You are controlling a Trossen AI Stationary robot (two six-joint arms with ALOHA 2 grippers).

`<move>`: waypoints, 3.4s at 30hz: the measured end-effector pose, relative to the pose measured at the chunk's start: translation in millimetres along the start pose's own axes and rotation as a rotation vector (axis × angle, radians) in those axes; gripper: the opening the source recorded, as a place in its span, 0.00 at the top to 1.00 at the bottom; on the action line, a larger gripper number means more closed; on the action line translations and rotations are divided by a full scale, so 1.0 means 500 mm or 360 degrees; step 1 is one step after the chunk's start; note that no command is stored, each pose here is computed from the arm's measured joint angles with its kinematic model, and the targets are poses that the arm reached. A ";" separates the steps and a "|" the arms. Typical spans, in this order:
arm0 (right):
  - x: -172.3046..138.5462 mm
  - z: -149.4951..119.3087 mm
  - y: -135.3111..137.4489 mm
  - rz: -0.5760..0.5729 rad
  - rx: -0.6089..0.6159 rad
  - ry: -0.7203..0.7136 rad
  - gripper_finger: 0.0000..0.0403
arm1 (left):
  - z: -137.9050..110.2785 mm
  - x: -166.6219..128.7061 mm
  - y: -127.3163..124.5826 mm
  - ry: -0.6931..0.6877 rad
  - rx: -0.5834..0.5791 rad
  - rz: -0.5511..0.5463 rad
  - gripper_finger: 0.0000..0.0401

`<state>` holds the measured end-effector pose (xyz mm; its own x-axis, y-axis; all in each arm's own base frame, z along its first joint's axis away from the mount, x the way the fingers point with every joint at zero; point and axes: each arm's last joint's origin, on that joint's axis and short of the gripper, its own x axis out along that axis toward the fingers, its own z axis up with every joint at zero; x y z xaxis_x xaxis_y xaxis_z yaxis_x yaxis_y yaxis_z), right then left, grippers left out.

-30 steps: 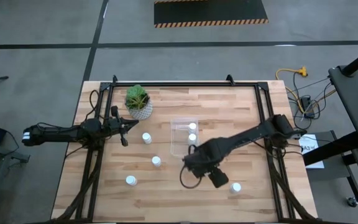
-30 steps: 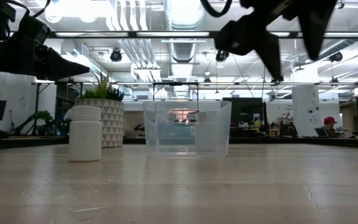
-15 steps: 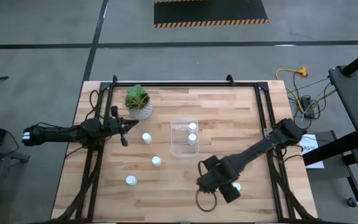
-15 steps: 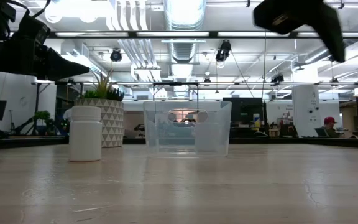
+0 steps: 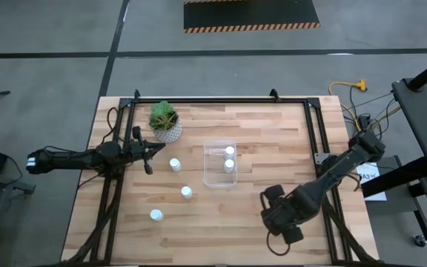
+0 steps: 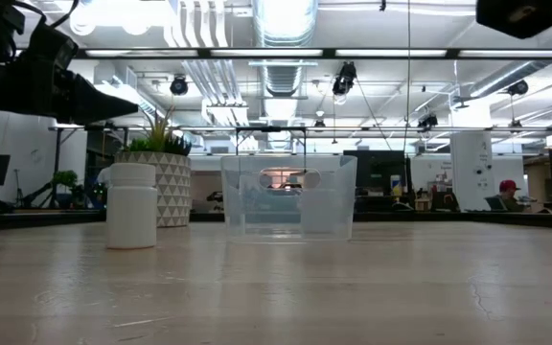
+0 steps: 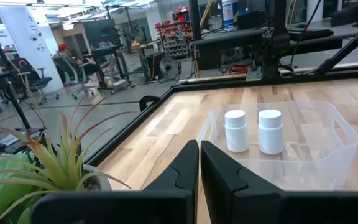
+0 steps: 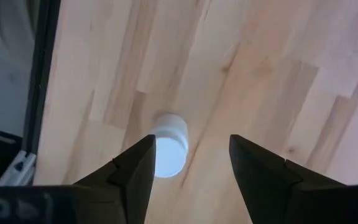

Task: Pick and place pill bottles into a basket
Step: Put the white pill bottle into the transparent container

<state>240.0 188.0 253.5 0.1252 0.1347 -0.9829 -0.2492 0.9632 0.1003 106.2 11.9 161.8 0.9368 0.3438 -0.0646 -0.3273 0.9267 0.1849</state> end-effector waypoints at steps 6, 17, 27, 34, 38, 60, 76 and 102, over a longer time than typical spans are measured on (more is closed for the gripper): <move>0.017 -0.027 0.008 0.0054 0.0022 -0.0084 0.52 | -0.001 0.001 -0.001 0.0013 0.0004 -0.0002 1.00; 0.058 -0.049 0.027 0.0033 0.0046 -0.0009 0.52 | -0.001 0.001 -0.001 0.0012 0.0004 -0.0002 1.00; 0.066 -0.052 0.030 0.0030 0.0049 -0.0017 0.52 | -0.001 0.001 -0.001 0.0013 0.0004 -0.0002 1.00; 0.080 -0.056 0.029 0.0038 0.0060 -0.0032 0.52 | -0.001 0.001 -0.001 0.0012 0.0004 -0.0002 1.00; 0.091 -0.064 0.024 0.0020 0.0071 -0.0002 0.52 | -0.001 0.001 -0.001 0.0011 0.0004 -0.0002 1.00; 0.100 -0.067 0.023 0.0028 0.0082 -0.0009 0.52 | -0.002 0.001 -0.001 0.0015 0.0005 -0.0003 1.00; 0.115 -0.073 0.021 0.0066 0.0081 -0.0001 0.64 | -0.002 0.001 -0.001 0.0016 0.0005 -0.0003 1.00; 0.034 -0.008 -0.153 -0.0038 -0.0138 -0.0253 0.64 | -0.002 0.001 -0.001 0.0016 0.0005 -0.0003 1.00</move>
<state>257.5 115.7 228.6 0.2805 0.1537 -0.9474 -0.3254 0.9439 0.0568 106.8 11.9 160.9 0.9362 0.3435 -0.0745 -0.3251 0.9268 0.1881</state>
